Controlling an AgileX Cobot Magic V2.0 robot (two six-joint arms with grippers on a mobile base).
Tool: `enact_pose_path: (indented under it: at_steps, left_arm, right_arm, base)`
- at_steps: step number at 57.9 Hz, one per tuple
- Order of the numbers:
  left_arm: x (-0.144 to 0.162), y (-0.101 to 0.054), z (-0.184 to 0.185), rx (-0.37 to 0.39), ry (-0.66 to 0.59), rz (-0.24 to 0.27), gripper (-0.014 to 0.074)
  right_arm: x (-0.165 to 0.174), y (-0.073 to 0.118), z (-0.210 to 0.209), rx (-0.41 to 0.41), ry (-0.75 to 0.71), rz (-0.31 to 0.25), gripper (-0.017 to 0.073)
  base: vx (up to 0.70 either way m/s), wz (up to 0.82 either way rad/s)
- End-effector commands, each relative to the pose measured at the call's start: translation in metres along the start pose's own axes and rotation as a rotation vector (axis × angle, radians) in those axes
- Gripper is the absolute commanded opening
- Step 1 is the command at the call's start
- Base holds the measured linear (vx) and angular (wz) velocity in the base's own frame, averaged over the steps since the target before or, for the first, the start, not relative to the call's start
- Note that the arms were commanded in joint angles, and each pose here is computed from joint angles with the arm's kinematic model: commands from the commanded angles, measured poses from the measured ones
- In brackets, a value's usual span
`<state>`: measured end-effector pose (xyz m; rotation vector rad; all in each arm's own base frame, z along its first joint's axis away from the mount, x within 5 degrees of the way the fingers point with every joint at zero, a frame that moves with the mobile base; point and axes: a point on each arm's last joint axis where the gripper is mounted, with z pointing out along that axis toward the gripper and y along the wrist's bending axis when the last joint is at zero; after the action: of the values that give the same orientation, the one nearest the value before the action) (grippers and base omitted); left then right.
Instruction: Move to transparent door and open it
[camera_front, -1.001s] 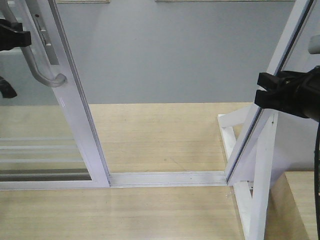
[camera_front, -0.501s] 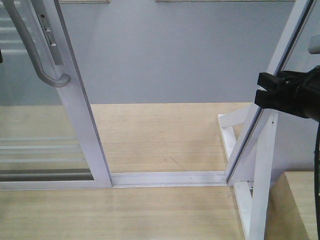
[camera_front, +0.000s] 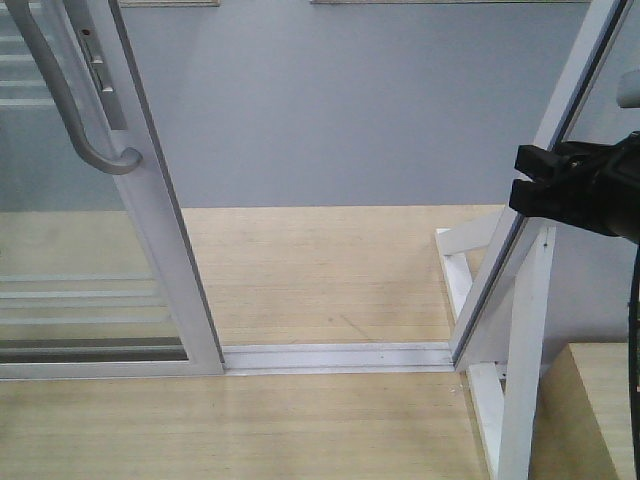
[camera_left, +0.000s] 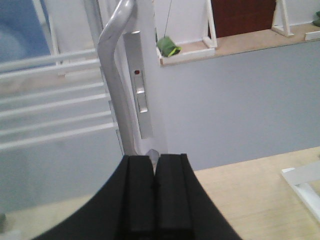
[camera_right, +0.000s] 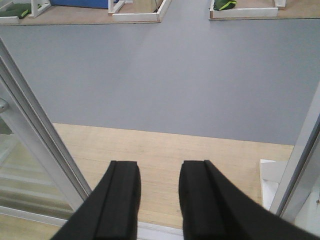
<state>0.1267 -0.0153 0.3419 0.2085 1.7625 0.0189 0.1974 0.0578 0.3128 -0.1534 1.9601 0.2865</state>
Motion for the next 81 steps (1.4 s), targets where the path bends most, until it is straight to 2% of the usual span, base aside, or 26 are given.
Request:
enact_pose_path:
  at_steps: [1, 4, 8, 17, 19, 30, 36, 46, 74, 81]
  left_arm:
    - [0.006, -0.004, -0.014, 0.009, -0.185, 0.105, -0.0005]
    - [0.024, -0.006, -0.020, 0.006, -0.226, 0.134, -0.0005]
    - [0.047, -0.009, -0.028, 0.004, -0.264, 0.121, -0.0005]
    - [0.094, -0.014, -0.044, 0.016, -0.318, -0.017, -0.0005]
    - [0.103, -0.015, -0.046, 0.018, -0.320, -0.032, -0.0005]
    - [0.138, -0.019, -0.047, 0.013, -0.310, -0.015, -0.0005]
    - [0.152, -0.021, -0.041, 0.022, -0.299, -0.055, -0.0005]
    - [0.156, -0.022, -0.040, 0.043, -0.266, -0.178, -0.0005]
    - [0.156, -0.021, -0.040, 0.042, -0.267, -0.178, -0.0005]
    - [0.156, -0.021, -0.040, 0.042, -0.267, -0.178, -0.0005]
  right_arm:
    - [-0.018, 0.001, -0.006, -0.003, -0.119, -0.007, 0.0288]
    - [-0.018, 0.001, -0.006, -0.003, -0.119, -0.007, 0.0288]
    - [-0.018, 0.001, -0.006, -0.003, -0.119, -0.007, 0.0288]
    - [-0.018, 0.001, -0.006, -0.003, -0.119, -0.007, 0.0288]
    - [-0.018, 0.001, -0.006, -0.003, -0.119, -0.007, 0.0288]
    - [-0.018, 0.001, -0.006, -0.003, -0.117, -0.007, 0.0288]
    - [-0.018, 0.001, -0.006, -0.003, -0.116, -0.007, 0.0288]
    - [-0.018, 0.001, -0.006, -0.003, -0.118, -0.007, 0.0288]
    - [-0.018, 0.001, -0.006, -0.003, -0.122, -0.007, 0.0288]
    - [-0.009, 0.000, -0.009, -0.001, -0.116, -0.008, 0.0288]
  base:
    - [0.00, 0.00]
    - [0.00, 0.00]
    - [0.00, 0.00]
    - [0.00, 0.00]
    - [0.00, 0.00]
    - [0.00, 0.00]
    - [0.00, 0.00]
    - [0.00, 0.00]
    - [0.00, 0.00]
    - [0.00, 0.00]
